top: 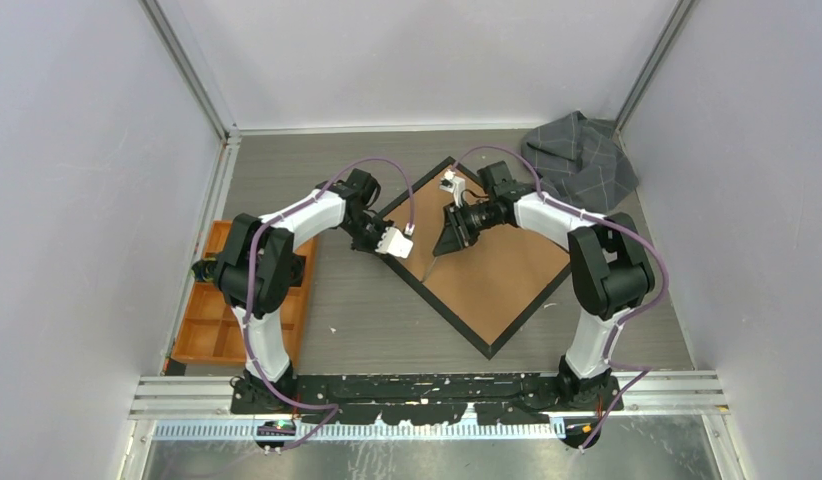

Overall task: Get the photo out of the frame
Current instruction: Release the photo frame item from the photo frame.

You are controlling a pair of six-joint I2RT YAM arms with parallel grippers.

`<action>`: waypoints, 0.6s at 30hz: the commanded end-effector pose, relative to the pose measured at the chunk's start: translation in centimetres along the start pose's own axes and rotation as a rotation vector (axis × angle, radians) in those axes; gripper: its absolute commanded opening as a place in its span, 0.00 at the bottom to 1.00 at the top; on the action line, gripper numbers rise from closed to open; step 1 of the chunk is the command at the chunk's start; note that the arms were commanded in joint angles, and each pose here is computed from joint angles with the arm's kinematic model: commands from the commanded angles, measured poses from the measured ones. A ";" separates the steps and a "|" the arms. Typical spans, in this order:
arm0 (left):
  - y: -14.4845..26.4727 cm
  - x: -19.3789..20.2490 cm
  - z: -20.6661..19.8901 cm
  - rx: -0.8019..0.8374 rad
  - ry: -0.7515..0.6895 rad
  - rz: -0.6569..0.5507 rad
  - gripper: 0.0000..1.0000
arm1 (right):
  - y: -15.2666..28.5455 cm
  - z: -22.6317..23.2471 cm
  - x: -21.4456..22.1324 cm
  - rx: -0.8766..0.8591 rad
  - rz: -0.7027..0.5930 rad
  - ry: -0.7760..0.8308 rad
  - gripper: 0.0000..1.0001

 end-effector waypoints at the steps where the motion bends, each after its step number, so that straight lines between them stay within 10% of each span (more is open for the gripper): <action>1: -2.8 1.3 -2.6 0.103 0.134 0.006 0.21 | -1.3 2.4 0.7 -0.017 0.028 0.107 0.01; 18: -4.6 2.3 -3.2 0.152 0.333 0.050 0.15 | -3.7 7.8 4.1 -0.023 0.078 0.331 0.01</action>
Point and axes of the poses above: each gripper's point midway between its finger pads, its own y axis back along the fingers, its own z axis along the line the jaws close on, x = y × z, the point moved 9 cm from there along y, back along the fingers, and after that the axes turned 14 degrees about -y, right-handed, at the moved point
